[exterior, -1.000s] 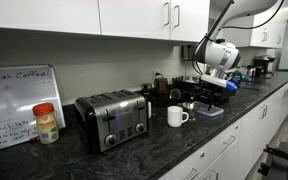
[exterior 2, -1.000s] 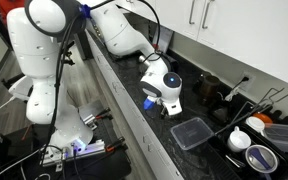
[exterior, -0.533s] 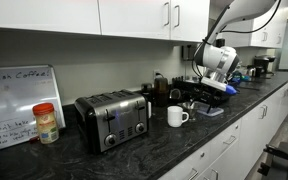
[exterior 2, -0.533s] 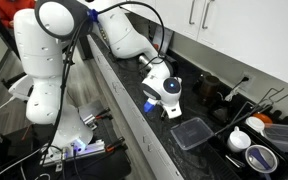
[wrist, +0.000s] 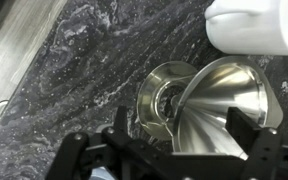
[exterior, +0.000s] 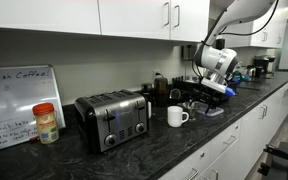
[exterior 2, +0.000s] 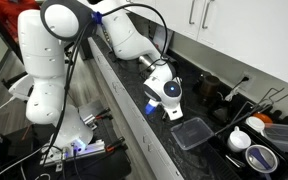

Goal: Pick the funnel and put it on top of the cup on the counter

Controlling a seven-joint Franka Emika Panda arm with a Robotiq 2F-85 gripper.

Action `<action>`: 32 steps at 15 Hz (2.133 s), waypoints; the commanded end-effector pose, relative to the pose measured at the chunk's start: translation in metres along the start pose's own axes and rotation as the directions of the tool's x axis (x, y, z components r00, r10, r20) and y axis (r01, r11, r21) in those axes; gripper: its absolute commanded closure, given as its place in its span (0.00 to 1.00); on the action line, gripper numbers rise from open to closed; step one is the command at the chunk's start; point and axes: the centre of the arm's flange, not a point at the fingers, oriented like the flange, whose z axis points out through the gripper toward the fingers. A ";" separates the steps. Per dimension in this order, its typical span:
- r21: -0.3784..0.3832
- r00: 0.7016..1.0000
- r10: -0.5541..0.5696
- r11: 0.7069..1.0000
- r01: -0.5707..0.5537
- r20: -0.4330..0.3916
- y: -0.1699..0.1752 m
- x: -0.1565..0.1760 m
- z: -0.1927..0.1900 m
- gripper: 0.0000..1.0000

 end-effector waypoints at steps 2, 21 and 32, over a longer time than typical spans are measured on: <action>0.023 1.000 -0.014 1.000 0.015 -0.013 0.002 0.008 0.009 0.00; 0.022 0.999 -0.035 0.999 0.036 -0.008 0.002 0.007 0.012 0.82; 0.029 0.998 -0.054 0.998 0.054 -0.011 -0.003 0.008 0.007 0.99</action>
